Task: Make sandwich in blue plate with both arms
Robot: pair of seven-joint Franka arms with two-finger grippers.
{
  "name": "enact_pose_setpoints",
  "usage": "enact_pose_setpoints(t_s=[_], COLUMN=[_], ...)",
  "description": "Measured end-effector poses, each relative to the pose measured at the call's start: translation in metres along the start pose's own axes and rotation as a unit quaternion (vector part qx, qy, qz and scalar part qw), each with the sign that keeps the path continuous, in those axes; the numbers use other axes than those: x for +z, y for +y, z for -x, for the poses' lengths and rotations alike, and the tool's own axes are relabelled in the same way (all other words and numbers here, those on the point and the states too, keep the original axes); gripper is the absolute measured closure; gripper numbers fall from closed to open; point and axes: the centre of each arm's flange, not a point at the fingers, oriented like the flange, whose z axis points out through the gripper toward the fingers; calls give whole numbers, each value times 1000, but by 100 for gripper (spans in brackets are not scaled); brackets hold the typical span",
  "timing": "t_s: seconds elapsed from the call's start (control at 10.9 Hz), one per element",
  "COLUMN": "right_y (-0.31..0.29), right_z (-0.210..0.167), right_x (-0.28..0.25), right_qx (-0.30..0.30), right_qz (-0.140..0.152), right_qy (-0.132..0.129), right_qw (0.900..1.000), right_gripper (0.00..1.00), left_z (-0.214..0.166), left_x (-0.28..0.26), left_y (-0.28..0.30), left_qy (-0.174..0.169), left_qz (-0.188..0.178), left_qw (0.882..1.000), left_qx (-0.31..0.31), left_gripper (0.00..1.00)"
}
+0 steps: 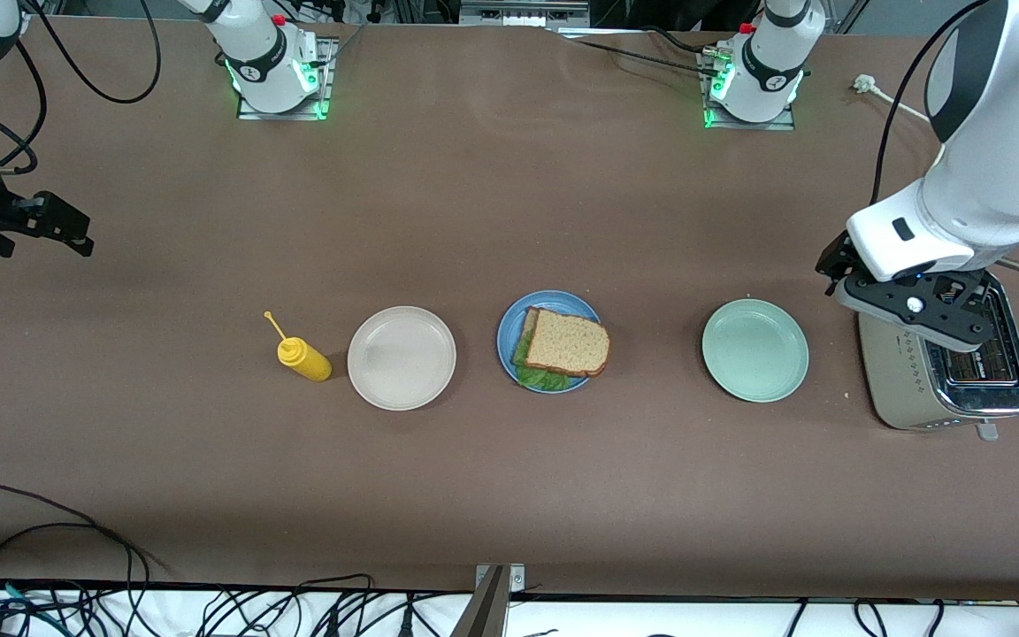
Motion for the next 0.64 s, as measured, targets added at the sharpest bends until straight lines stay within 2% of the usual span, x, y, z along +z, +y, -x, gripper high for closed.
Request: enact_pose_setpoints(t_s=[0.18,0.64], right_y=[0,0], right_z=[0,0], right_x=[0,0], right_qx=[0,0], right_qz=[0,0], right_qy=[0,0], right_qw=[1000,1000], right_gripper=[0,0], left_z=[6,18], left_x=[2,9], left_y=[-2,-17], left_qy=[-10,-35], left_qz=[27,40], left_qw=[999,998], left_qx=[-16,-32], left_gripper=[0,0])
